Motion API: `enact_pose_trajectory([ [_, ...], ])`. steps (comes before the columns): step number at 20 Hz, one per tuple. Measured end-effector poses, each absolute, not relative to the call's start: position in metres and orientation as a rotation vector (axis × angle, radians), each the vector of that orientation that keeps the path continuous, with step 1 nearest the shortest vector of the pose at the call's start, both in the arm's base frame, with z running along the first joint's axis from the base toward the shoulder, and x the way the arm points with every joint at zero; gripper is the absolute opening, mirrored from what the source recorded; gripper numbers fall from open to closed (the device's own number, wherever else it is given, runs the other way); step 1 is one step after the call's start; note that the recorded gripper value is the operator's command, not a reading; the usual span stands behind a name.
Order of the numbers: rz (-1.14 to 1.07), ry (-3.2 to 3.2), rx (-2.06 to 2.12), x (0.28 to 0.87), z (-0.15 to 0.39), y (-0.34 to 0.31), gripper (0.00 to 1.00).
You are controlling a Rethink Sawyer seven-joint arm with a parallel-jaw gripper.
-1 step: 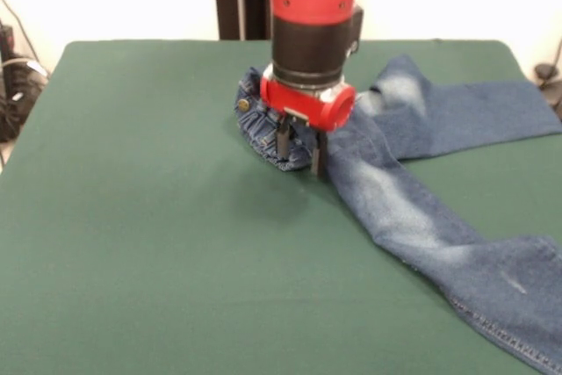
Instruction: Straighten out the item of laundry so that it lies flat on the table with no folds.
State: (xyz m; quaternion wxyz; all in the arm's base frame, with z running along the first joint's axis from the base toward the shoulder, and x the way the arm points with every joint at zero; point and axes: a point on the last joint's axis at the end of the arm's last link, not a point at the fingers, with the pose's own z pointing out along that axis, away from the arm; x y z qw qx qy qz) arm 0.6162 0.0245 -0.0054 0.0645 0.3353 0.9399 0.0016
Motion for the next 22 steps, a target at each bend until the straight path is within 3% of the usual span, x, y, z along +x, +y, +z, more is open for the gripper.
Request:
enact_pose_trajectory([
  [10, 0.006, 2.806, 0.997, 0.619, 0.026, 0.023, 1.00],
  [22, 0.002, 2.832, 1.004, 0.609, 0.015, 0.026, 1.00],
])
